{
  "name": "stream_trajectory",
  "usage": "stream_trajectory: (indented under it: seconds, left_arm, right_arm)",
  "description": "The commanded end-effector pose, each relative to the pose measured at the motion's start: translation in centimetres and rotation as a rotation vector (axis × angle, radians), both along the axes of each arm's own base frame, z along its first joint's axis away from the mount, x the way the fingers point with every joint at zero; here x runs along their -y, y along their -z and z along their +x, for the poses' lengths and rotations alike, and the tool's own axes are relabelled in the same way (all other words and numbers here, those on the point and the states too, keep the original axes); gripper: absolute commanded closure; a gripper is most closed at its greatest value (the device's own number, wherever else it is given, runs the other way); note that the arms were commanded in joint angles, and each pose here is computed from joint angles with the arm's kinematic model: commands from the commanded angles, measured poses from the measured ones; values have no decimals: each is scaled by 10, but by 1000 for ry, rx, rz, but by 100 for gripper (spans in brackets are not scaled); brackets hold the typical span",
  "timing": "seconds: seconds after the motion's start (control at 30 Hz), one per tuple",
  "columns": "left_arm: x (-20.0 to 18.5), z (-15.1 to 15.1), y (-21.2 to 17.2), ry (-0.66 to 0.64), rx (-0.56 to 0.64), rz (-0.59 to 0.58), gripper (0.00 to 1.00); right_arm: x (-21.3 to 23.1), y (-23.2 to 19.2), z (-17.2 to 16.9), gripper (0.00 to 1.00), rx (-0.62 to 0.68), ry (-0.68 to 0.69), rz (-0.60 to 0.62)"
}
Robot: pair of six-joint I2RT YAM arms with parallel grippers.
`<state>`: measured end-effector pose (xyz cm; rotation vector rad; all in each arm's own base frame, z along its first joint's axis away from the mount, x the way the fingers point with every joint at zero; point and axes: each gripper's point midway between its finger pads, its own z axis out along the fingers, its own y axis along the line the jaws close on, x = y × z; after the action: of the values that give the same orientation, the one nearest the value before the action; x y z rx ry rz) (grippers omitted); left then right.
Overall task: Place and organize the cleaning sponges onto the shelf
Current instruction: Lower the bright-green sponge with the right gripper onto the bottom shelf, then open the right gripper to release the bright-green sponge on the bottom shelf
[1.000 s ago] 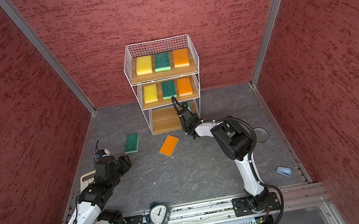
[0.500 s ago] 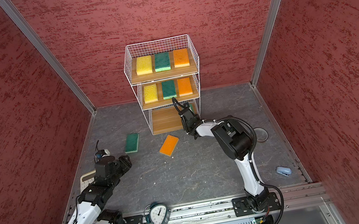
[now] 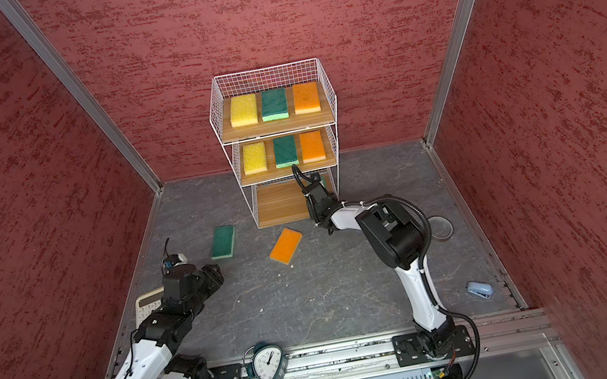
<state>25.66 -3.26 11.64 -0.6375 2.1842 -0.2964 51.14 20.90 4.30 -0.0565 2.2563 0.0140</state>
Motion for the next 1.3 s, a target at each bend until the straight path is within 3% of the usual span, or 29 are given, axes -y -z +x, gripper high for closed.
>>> stream_trajectory:
  seconds: [0.0, 0.6, 1.27]
  left_arm:
    - [-1, 2, 0, -7, 12, -10, 36]
    - [-1, -2, -7, -8, 28, -26, 36]
    - [0, -6, -13, -5, 38, -42, 36]
  right_arm:
    - [16, 16, 2, 39, -54, 42, -16]
    - [25, -3, 1, 36, -21, 91, -20]
    - [30, -33, -2, 20, 21, 107, -10]
